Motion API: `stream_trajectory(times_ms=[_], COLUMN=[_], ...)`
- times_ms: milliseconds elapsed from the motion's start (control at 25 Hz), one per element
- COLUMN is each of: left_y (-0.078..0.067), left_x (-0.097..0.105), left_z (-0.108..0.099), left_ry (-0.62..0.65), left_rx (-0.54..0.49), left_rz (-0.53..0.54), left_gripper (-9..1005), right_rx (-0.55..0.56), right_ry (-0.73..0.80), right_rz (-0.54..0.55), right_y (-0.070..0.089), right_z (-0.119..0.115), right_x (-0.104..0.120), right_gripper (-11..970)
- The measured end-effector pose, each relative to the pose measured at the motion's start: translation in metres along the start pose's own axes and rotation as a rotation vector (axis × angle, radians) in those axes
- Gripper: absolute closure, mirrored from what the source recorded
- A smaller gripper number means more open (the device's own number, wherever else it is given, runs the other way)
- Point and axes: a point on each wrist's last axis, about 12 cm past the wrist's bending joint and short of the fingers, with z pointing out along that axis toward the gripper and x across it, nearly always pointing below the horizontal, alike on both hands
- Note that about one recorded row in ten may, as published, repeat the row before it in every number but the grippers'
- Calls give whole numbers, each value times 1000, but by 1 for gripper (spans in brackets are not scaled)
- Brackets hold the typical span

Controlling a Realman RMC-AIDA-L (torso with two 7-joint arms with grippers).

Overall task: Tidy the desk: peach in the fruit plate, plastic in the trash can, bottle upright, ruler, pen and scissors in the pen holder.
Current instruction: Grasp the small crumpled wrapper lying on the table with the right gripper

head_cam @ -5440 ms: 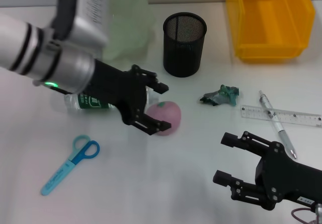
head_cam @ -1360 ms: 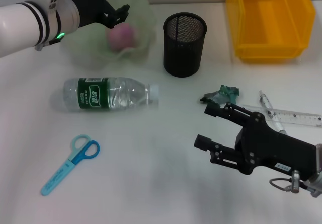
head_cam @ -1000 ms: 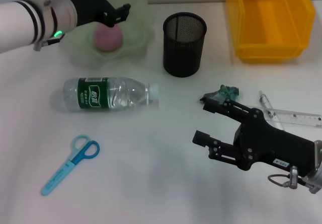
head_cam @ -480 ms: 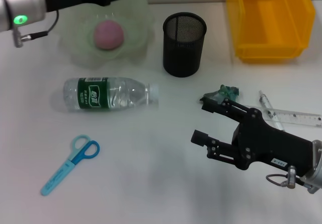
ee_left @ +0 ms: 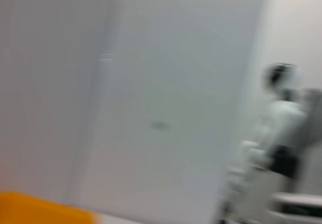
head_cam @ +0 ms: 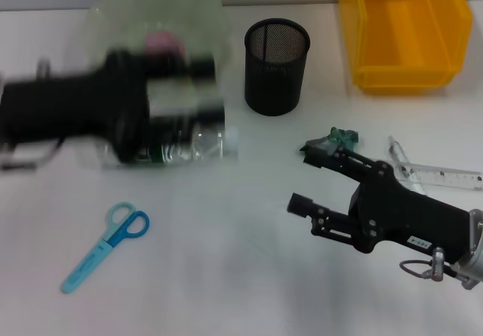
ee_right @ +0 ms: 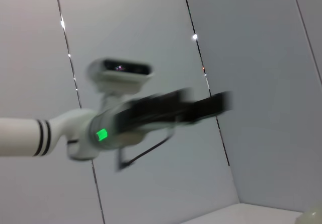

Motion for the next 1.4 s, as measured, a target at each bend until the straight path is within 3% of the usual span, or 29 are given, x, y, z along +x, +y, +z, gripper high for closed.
stream_trajectory(times_ms=[120, 320, 680, 840, 1000, 1200, 1400], left_y=[-27, -42, -51, -53, -54, -56, -56], left_x=[22, 52, 66, 70, 73, 80, 83], left_z=[-8, -16, -22, -22, -21, -11, -8], left_ry=[-36, -71, -93, -98, -86, -17, 9], left_rx=[120, 105, 80, 74, 81, 143, 158], left_rz=[27, -60, -87, -106, -123, -156, -162], left_gripper=[389, 389, 390, 390, 390, 391, 391], right_rx=[37, 100, 103, 90, 121, 171, 193], right_ry=[-14, -37, 132, 340, 508, 726, 845], right_rz=[10, 40, 113, 41, 50, 60, 95], right_y=[-5, -25, -77, -88, -92, -96, -100], right_z=[-1, -12, -15, -8, 3, 23, 42], right_x=[-2, -20, -88, -121, -158, -175, -171], right_gripper=[207, 208, 209, 209, 209, 210, 210])
